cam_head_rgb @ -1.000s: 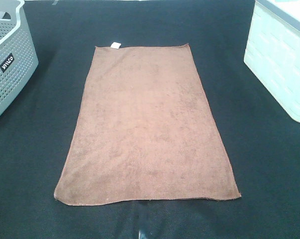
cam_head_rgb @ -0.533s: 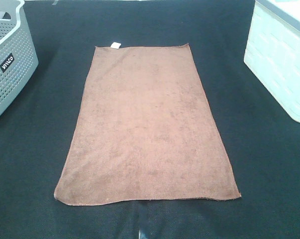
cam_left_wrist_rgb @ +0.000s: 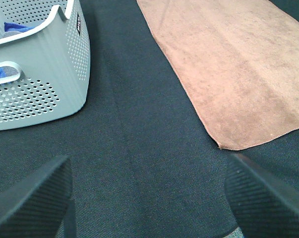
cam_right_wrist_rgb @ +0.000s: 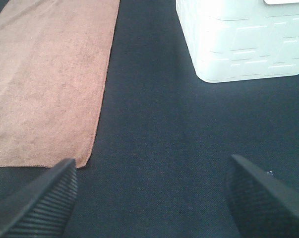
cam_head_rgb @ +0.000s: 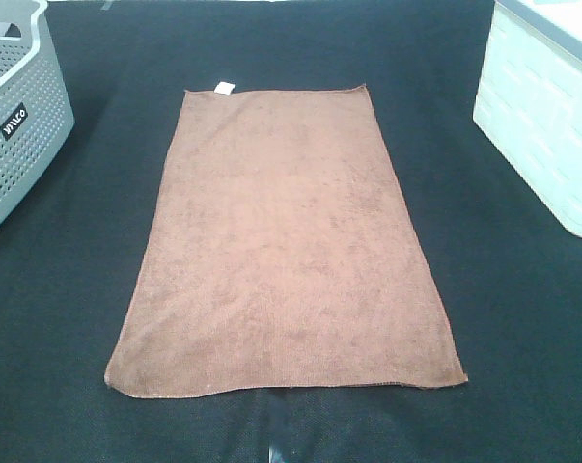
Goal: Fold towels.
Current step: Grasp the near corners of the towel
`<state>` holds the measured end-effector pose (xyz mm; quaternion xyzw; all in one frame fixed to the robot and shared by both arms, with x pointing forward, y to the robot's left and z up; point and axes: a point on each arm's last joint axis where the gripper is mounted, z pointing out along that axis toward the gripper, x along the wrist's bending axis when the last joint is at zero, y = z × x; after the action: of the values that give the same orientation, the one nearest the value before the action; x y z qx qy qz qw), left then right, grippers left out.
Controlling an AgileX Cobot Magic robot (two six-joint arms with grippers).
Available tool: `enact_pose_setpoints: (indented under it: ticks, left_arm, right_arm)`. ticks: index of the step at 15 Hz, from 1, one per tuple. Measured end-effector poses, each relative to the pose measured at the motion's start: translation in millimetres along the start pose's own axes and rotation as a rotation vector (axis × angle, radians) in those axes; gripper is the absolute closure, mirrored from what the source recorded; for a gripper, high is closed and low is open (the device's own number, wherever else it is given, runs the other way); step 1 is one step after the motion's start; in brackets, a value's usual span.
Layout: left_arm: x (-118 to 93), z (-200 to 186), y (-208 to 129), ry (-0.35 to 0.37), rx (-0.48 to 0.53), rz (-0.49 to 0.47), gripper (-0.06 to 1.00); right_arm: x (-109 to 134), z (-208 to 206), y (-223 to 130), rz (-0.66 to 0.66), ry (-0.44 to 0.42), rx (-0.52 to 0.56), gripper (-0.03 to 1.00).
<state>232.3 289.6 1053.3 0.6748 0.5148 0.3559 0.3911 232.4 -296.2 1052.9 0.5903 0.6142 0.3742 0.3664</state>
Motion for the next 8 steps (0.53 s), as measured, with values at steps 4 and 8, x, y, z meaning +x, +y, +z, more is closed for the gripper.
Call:
enact_pose_setpoints:
  ticks: [4, 8]
  left_arm:
    - [-0.7, 0.0, 0.2, -0.008, -0.002, -0.004, 0.14]
    - [-2.0, 0.0, 0.5, -0.022, -0.005, -0.013, 0.14]
  right_arm:
    - [0.0, 0.0, 0.0, 0.000, 0.000, 0.000, 0.20]
    - [0.0, 0.0, 0.0, 0.000, 0.000, 0.000, 0.20]
